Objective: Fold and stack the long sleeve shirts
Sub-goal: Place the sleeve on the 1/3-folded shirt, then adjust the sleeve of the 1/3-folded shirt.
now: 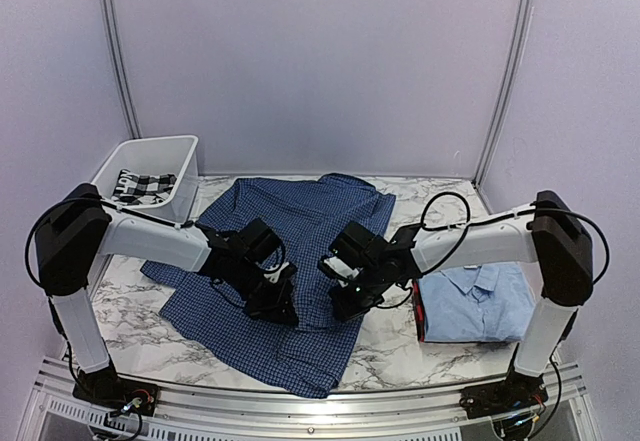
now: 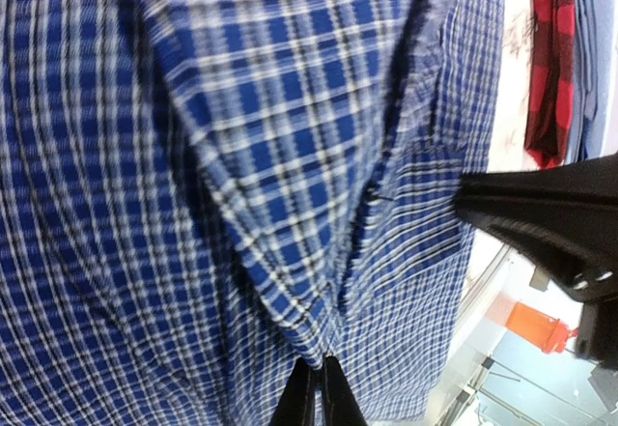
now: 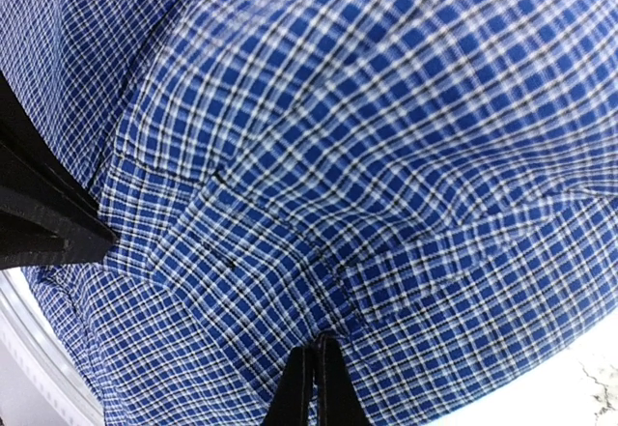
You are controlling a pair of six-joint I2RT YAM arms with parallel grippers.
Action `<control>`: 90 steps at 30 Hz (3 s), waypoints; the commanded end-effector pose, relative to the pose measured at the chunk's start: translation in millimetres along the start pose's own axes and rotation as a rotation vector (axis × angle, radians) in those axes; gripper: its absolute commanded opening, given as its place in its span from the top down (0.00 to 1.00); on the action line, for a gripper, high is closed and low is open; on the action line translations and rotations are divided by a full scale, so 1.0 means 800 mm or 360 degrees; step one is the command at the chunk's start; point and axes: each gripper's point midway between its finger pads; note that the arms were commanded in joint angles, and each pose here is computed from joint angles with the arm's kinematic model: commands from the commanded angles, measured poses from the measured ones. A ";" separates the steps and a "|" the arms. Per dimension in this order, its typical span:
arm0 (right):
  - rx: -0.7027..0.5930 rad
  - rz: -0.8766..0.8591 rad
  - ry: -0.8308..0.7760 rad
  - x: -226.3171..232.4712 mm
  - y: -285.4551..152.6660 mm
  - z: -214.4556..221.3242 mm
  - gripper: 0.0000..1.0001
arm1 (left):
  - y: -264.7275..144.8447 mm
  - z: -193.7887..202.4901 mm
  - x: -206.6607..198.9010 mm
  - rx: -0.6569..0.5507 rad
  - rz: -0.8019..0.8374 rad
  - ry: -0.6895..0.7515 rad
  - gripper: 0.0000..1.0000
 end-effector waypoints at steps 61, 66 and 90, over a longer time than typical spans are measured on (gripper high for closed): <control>-0.1171 -0.0004 0.0510 -0.375 -0.121 -0.204 0.43 | 0.050 0.013 -0.073 -0.0105 -0.0499 0.0693 0.54; -0.1185 0.0013 0.0502 -0.374 -0.127 -0.204 0.43 | 0.058 0.024 -0.074 -0.0111 -0.0579 0.0756 0.49; -0.1209 0.0020 0.0490 -0.371 -0.141 -0.206 0.42 | 0.072 0.027 -0.064 -0.0161 -0.0840 0.0886 0.73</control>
Point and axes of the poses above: each gripper's point midway between its finger pads, its own y axis out along the fingers, its own x axis along the line the jaws close on, z = x × y, and after that the axes turned 15 degrees about -y, right-handed
